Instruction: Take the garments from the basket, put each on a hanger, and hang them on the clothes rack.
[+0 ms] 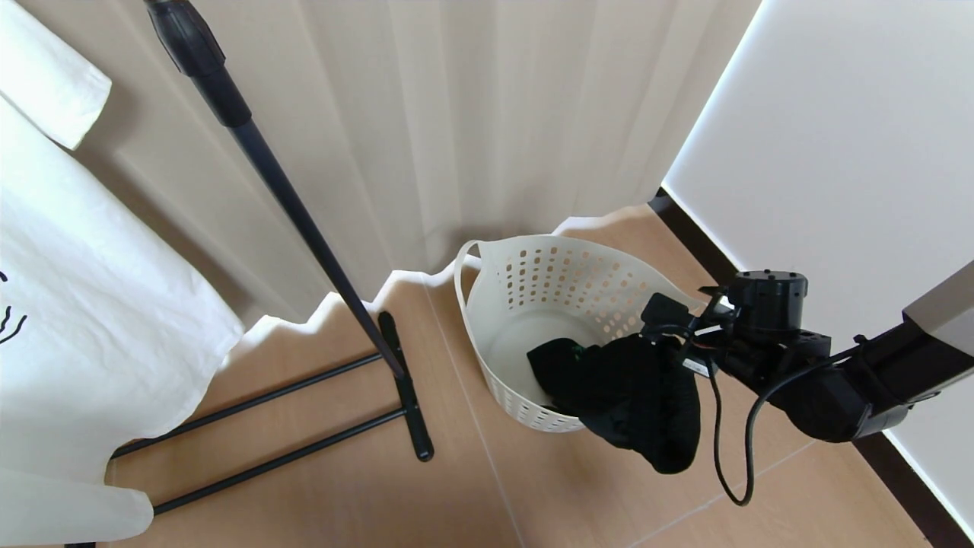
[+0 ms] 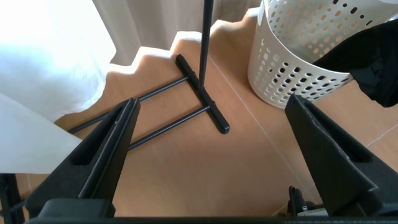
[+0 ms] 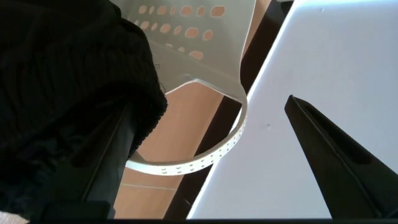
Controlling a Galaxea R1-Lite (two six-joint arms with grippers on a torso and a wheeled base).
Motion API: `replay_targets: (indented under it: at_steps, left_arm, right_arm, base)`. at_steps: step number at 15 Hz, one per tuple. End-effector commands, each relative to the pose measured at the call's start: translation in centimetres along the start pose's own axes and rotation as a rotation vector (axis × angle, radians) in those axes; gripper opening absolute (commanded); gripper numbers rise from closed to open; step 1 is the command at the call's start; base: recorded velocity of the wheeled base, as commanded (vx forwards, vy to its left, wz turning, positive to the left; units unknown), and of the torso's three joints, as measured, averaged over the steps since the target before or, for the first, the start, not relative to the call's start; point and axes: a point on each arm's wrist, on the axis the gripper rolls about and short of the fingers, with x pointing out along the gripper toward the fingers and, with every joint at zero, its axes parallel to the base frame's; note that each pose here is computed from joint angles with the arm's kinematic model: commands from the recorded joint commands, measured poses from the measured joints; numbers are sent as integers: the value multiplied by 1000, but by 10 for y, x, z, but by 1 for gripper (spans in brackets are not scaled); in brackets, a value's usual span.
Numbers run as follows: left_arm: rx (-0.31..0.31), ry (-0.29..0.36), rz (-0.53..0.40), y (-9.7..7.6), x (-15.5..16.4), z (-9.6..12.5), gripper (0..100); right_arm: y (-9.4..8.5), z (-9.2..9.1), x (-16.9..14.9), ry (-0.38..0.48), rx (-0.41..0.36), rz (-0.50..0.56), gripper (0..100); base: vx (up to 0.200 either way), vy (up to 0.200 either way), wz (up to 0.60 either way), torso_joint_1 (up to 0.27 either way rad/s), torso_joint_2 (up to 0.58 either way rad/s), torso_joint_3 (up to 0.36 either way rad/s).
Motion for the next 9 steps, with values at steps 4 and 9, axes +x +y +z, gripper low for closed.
replay_targets:
  at_steps: [4,9]
  left_arm:
    - [0,2,0,0,0,0,100]
    - [0,2,0,0,0,0,100]
  right_arm:
    - [9,2,28,7,101,1,100]
    - [8,5,32,-2,126,-7,100]
  base:
    - [0,0,0,0,0,0]
    - [0,0,0,0,0,0]
